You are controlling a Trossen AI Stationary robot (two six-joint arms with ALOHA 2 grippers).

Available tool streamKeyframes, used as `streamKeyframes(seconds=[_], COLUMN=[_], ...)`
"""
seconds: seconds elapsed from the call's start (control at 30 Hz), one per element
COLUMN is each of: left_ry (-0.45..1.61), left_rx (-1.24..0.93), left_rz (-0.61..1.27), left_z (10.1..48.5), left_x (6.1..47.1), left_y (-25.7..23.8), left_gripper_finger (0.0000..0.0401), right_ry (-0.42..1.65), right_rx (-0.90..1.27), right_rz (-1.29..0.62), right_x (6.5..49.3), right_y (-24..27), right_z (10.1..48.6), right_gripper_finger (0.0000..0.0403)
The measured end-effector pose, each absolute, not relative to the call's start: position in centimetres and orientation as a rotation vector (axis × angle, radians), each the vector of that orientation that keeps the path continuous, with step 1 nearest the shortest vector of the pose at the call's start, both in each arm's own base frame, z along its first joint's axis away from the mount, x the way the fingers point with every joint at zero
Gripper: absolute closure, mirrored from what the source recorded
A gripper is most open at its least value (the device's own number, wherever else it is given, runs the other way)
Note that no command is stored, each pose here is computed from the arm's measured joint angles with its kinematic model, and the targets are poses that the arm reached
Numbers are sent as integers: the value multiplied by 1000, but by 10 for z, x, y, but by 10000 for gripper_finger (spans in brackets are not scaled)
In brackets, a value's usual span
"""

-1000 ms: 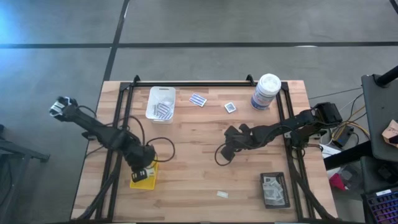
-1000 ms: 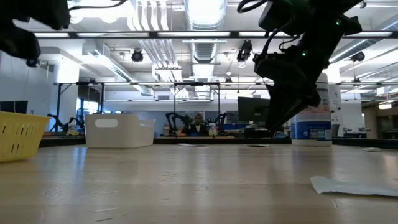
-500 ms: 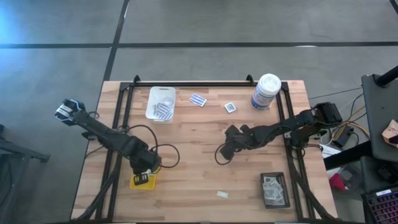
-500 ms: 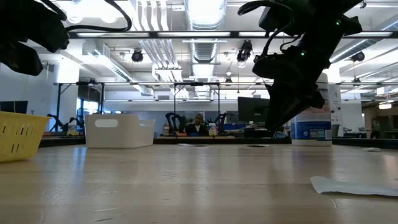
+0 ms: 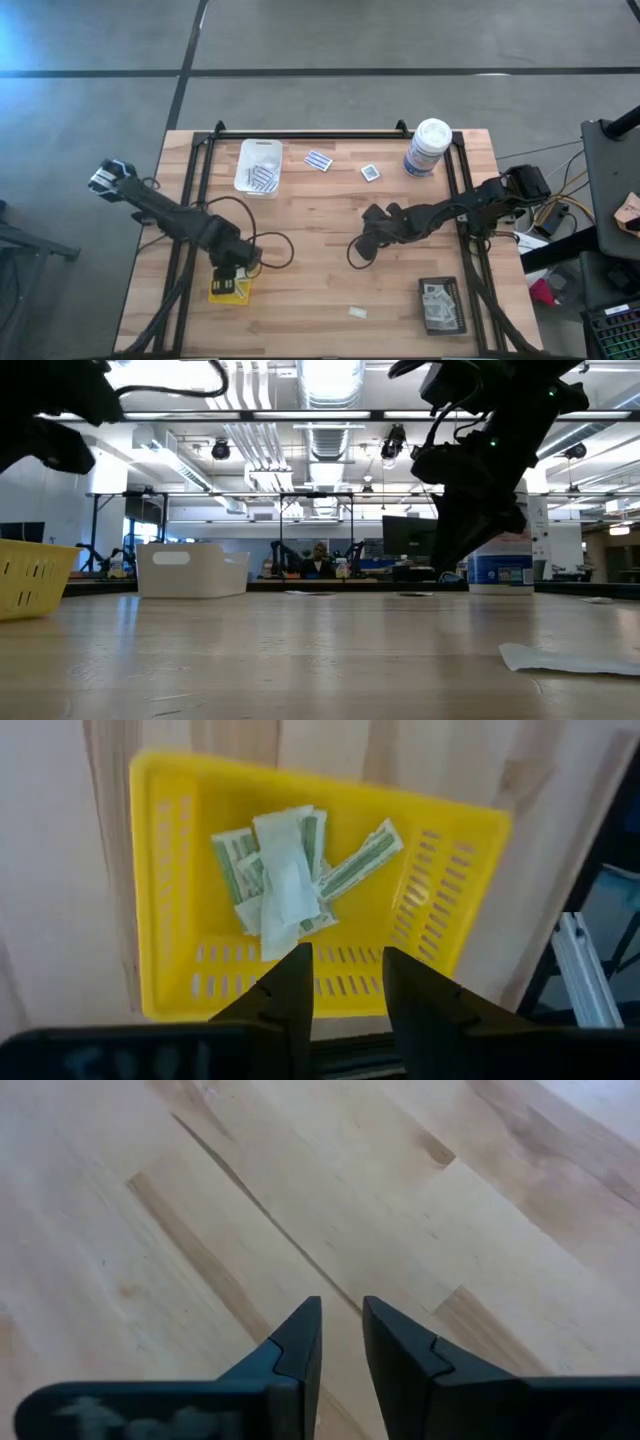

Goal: Pick & Place First Aid Supplies
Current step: Put the towelette pack into the black bin

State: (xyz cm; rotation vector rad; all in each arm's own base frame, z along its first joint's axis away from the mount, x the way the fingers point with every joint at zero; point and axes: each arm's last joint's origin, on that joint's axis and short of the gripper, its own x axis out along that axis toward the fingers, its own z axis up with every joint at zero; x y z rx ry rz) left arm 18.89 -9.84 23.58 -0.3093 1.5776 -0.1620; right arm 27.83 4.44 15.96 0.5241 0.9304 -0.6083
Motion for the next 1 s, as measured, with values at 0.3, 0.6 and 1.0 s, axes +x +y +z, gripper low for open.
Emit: streamKeyframes(seconds=[0.3, 0.6, 1.0], left_ry=[1372, 961, 589], left_rx=[-167, 131, -7], left_rz=[-244, -126, -78], left_z=[270, 284, 251], left_x=[209, 238, 266], left_y=[-94, -93, -82], left_gripper_finger=[286, 286, 286], right_ry=[1017, 1051, 918], right_rx=[537, 544, 503], right_rz=[-701, -866, -891], right_x=[258, 228, 234], right_y=[40, 33, 20], right_z=[168, 188, 195], right_gripper_finger=[342, 334, 329])
